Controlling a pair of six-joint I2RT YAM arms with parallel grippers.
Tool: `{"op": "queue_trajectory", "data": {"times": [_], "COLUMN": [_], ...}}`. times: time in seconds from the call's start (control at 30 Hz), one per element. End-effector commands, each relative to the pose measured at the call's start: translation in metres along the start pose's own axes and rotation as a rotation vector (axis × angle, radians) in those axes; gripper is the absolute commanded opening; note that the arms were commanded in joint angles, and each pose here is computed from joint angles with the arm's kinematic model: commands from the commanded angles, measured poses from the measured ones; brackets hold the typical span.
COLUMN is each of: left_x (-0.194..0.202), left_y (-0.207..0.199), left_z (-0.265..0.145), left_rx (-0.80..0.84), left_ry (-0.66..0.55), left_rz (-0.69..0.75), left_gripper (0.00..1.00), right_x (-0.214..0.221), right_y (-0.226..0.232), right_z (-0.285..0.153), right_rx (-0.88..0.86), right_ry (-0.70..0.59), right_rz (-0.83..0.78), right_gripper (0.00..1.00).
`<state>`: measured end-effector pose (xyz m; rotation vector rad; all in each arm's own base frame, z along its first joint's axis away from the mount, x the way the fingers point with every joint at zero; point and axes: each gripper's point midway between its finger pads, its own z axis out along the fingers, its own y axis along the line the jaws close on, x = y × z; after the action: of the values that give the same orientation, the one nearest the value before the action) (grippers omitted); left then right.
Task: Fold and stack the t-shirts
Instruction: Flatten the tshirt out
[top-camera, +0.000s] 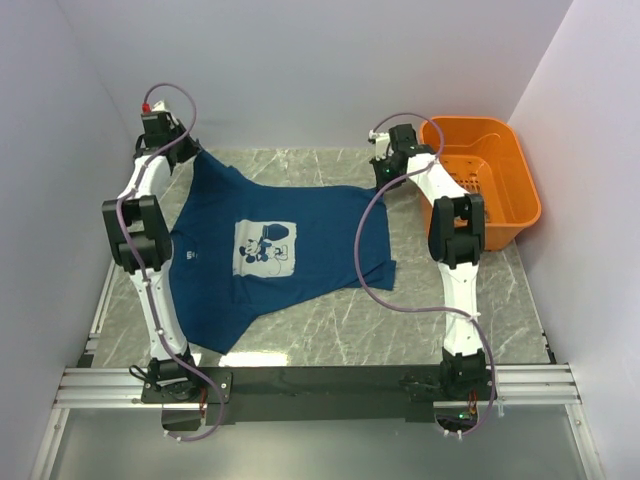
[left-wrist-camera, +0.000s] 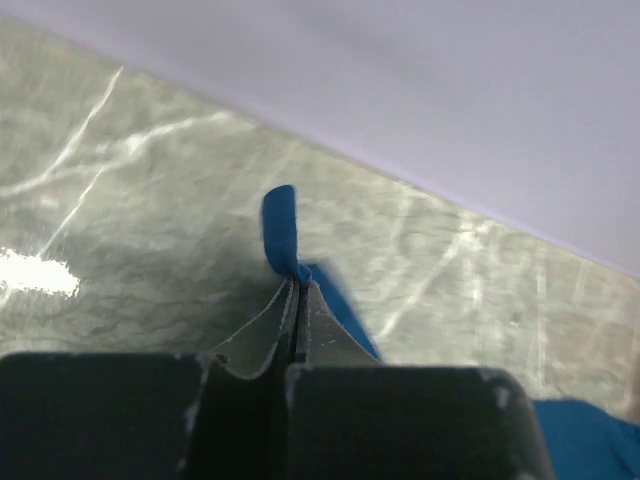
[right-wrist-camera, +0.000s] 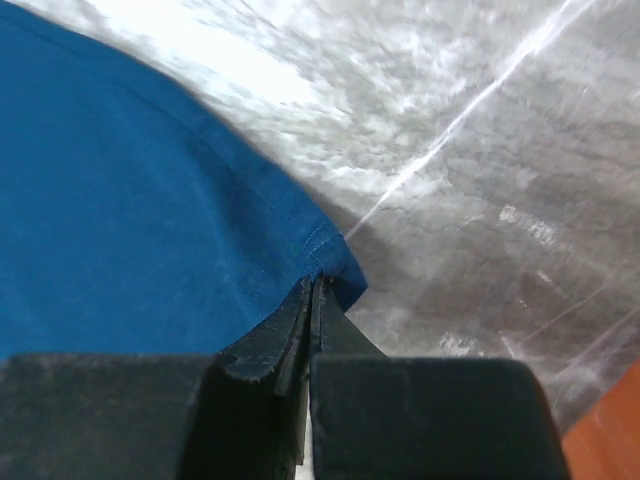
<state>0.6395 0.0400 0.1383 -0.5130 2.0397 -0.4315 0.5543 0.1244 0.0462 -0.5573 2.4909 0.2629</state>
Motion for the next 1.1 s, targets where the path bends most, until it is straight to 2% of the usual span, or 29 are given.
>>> {"op": "queue_trajectory", "data": {"times": [0.0,0.2,0.33,0.53,0.73,0.83,0.87,0.97,1.03,1.07], "left_x": [-0.041,-0.061,-0.091,-0.155,-0.22,-0.247,-0.256,-0.264,-0.263,-0.26], "left_y": [-0.036,-0.06,-0.083,-0.139,-0.202,-0.229,-0.242,-0.261,-0.265,-0.27], "left_z": [-0.032,-0.065,-0.094,-0.164,-0.282,-0.358,-0.396,-0.473,-0.507,-0.536], "left_rx": [0.116,0.183,0.222,0.353,0.473,0.526,0.557,0.611,0.624,0.642], "left_ry": [-0.118,-0.202,-0.301,-0.506,-0.734,-0.864,-0.925,-1.046,-1.095,-1.136], "left_rz": [0.115,0.15,0.115,0.039,0.056,0.073,0.083,0.104,0.108,0.119], "left_gripper": [0.01,0.01,0.01,0.01,0.01,0.01,0.01,0.01,0.01,0.01], "right_x": [-0.051,-0.072,-0.1,-0.148,-0.179,-0.184,-0.186,-0.173,-0.163,-0.158], "right_y": [0.009,0.021,0.024,0.032,0.043,0.05,0.053,0.075,0.081,0.085], "right_z": [-0.057,-0.09,-0.135,-0.223,-0.351,-0.43,-0.453,-0.544,-0.576,-0.587], "right_rx": [-0.024,-0.059,-0.047,-0.032,0.021,0.064,0.071,0.124,0.152,0.155], "right_ry": [-0.161,-0.234,-0.324,-0.505,-0.752,-0.899,-0.949,-1.112,-1.166,-1.185], "right_rz": [-0.022,-0.053,-0.098,-0.153,-0.195,-0.211,-0.212,-0.258,-0.27,-0.27], "right_gripper": [0.0,0.0,0.0,0.0,0.0,0.0,0.0,0.0,0.0,0.0]}}
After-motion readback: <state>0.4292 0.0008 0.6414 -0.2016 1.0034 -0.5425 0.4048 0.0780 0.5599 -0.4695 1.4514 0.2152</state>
